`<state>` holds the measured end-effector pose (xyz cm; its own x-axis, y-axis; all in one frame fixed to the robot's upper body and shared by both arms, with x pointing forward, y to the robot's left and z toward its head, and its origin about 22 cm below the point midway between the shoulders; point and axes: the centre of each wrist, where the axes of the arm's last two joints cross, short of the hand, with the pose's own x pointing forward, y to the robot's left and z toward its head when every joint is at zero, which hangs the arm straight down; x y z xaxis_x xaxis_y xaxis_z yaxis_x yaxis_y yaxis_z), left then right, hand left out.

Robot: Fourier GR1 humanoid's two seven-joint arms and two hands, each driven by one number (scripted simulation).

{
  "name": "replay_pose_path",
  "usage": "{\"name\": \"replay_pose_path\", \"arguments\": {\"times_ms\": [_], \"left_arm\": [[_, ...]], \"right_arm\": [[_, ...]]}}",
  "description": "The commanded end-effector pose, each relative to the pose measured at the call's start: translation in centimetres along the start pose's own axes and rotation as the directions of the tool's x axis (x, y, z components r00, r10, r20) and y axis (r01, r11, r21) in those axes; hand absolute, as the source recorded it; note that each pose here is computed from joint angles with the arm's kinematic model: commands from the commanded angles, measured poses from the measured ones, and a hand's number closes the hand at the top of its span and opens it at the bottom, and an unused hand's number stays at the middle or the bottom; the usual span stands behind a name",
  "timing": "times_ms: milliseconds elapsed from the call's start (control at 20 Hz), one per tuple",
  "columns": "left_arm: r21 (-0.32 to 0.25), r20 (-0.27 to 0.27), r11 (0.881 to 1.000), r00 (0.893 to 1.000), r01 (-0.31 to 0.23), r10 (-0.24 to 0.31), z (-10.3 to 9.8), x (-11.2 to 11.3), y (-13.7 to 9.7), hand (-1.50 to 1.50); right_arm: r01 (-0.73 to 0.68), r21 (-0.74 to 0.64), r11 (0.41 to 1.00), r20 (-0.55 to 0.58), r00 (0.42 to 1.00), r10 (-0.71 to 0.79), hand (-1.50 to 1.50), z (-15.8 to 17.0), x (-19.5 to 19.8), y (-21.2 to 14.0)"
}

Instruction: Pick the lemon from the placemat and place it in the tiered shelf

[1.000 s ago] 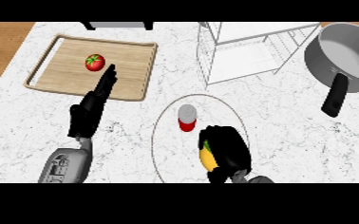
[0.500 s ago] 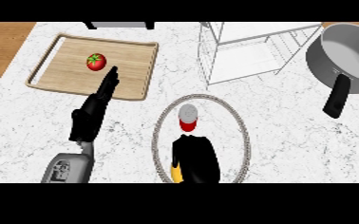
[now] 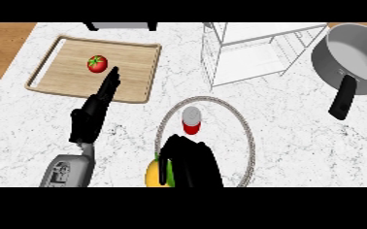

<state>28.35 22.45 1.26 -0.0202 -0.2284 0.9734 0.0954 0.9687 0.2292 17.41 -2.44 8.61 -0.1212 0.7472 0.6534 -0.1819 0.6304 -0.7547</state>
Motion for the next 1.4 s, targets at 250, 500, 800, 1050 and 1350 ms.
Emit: {"name": "replay_pose_path", "arguments": {"times_ms": [250, 500, 800, 1050, 1350], "left_arm": [[0.006, -0.009, 1.000, 1.000, -0.003, 0.003, 1.2, -0.8, 0.5, 0.00], [-0.004, 0.015, 1.000, 1.000, 0.011, -0.011, 0.1, 1.4, 0.5, 0.00], [0.007, 0.013, 1.000, 1.000, 0.014, -0.014, 0.9, 1.1, 0.2, 0.00], [-0.017, -0.002, 1.000, 1.000, -0.003, 0.003, 0.8, 1.3, -0.1, 0.00], [-0.007, 0.006, 1.000, 1.000, 0.004, -0.004, -0.1, 1.1, -0.3, 0.00]], "right_arm": [[0.097, -0.243, 0.965, 0.062, 0.994, -0.085, 1.50, 2.7, 4.1, -7.1], [0.030, -0.393, 0.919, 0.017, 1.000, -0.026, 1.50, 2.8, 6.0, -9.6], [0.020, -0.537, 0.843, 0.003, 1.000, -0.022, 1.50, 1.8, 7.2, -13.4], [-0.032, -0.593, 0.804, -0.034, 0.999, 0.015, 1.50, -0.7, 8.3, -16.8], [-0.047, -0.629, 0.776, -0.052, 0.998, 0.018, 1.50, -2.5, 8.9, -18.9]]}}
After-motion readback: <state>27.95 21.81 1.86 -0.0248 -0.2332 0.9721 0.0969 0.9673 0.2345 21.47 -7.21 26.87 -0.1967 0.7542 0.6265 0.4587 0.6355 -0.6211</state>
